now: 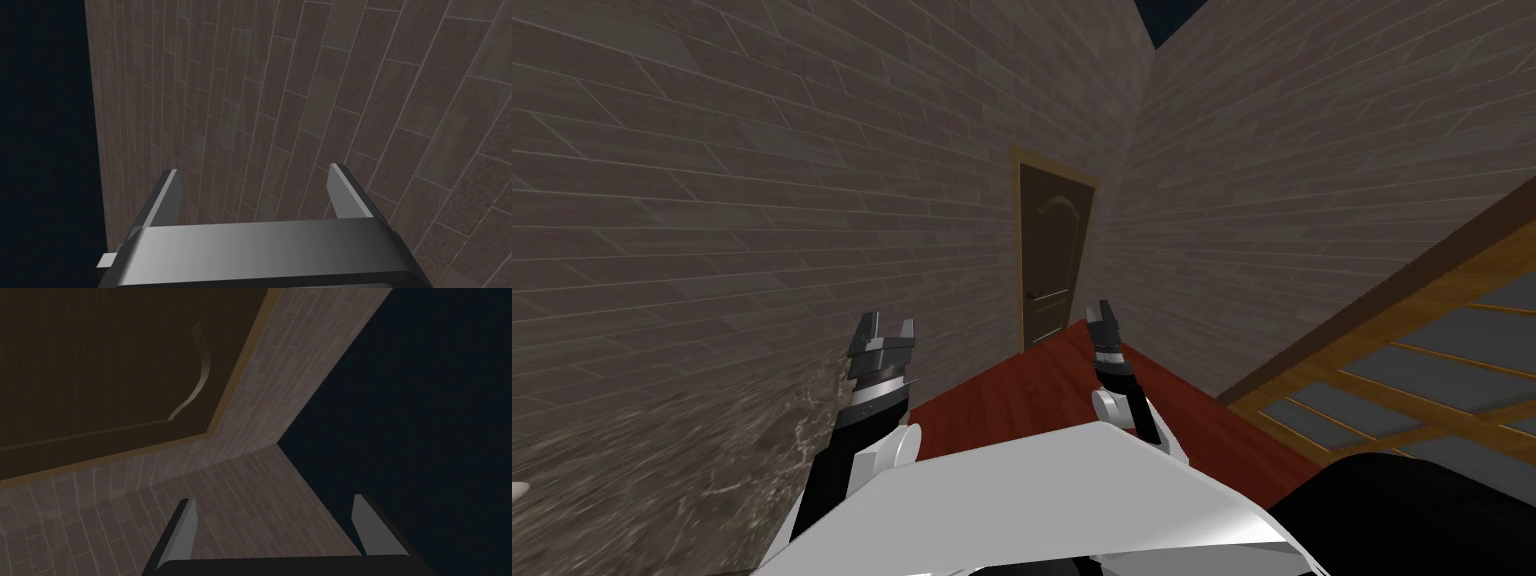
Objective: Pull the door open
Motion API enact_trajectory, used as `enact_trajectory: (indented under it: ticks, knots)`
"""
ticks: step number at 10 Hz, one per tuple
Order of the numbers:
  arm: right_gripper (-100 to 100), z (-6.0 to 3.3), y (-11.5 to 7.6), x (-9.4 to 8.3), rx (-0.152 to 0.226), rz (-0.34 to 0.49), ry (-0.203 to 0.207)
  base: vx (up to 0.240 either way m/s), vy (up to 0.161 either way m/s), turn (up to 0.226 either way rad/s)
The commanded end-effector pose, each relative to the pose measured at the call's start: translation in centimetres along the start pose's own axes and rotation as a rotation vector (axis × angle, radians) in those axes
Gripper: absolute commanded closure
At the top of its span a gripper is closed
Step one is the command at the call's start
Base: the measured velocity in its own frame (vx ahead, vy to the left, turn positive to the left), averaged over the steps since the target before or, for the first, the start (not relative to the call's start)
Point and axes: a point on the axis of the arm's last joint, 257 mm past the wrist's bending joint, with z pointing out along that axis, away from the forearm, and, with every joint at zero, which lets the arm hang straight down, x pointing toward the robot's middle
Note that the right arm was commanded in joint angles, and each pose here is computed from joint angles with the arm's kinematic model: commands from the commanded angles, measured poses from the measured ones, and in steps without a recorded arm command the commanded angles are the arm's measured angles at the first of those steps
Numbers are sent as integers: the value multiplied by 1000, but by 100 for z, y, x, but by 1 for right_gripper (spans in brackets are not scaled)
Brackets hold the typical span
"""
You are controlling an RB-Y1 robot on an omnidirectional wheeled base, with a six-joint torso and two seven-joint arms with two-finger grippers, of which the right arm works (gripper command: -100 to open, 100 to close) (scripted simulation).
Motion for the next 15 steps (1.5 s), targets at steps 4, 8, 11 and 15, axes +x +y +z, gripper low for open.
enact_trajectory:
  ticks: [4, 8, 11, 15]
  knots:
    - [-100, -71, -448, 90, 71, 29, 13, 68, -54, 95]
    - [-100, -122, -812, 159, 128, 51, 25, 64, -57, 107]
    - [-100, -172, -1075, 204, 172, 63, 32, 53, -62, 100]
    - [-100, -232, -1341, 246, 218, 74, 40, 47, -53, 87]
